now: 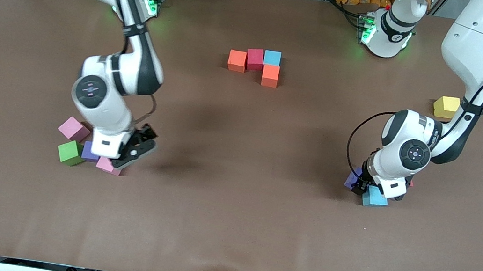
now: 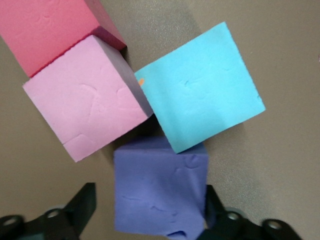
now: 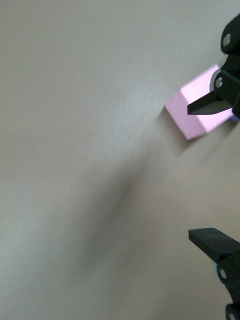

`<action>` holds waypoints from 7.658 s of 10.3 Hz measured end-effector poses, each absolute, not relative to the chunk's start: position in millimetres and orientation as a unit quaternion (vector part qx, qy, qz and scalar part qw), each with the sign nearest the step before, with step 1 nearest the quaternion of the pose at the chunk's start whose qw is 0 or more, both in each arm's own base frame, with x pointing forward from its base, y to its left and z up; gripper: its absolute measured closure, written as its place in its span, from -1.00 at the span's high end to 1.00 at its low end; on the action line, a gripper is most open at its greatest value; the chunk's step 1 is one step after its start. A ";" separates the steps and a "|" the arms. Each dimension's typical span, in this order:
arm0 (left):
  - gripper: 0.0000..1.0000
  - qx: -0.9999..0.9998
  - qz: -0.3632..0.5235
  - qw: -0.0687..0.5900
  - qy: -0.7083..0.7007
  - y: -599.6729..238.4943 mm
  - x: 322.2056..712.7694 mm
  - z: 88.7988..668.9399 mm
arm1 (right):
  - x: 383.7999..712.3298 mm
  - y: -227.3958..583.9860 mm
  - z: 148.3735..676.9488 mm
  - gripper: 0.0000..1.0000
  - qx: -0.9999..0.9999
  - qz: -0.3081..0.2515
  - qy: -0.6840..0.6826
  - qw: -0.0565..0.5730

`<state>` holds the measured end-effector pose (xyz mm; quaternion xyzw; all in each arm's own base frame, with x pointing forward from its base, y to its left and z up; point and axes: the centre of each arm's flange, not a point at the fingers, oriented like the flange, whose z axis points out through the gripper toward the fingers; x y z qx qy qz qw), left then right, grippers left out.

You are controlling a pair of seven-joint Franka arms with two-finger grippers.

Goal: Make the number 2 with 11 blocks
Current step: 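Grasp the lavender cube with the right gripper while the left gripper carries purple, then place the purple cube beside the orange cube with the left gripper, then carry lavender with the right gripper while the left gripper grasps cyan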

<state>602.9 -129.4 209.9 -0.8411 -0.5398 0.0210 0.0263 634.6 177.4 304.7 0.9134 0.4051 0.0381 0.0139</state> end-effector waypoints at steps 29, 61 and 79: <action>0.13 -0.999 -0.018 0.013 0.040 -497.3 378.1 260.8 | 676.3 79.9 285.2 0.27 0.823 0.081 0.551 -0.109; 1.00 -0.997 0.018 0.076 0.026 -494.1 299.9 209.1 | 678.6 55.6 403.2 0.27 0.840 0.014 0.533 -0.099; 1.00 -0.996 -0.059 0.028 -0.064 -180.9 602.7 348.6 | 512.7 330.5 263.8 0.27 0.759 0.028 0.645 -0.090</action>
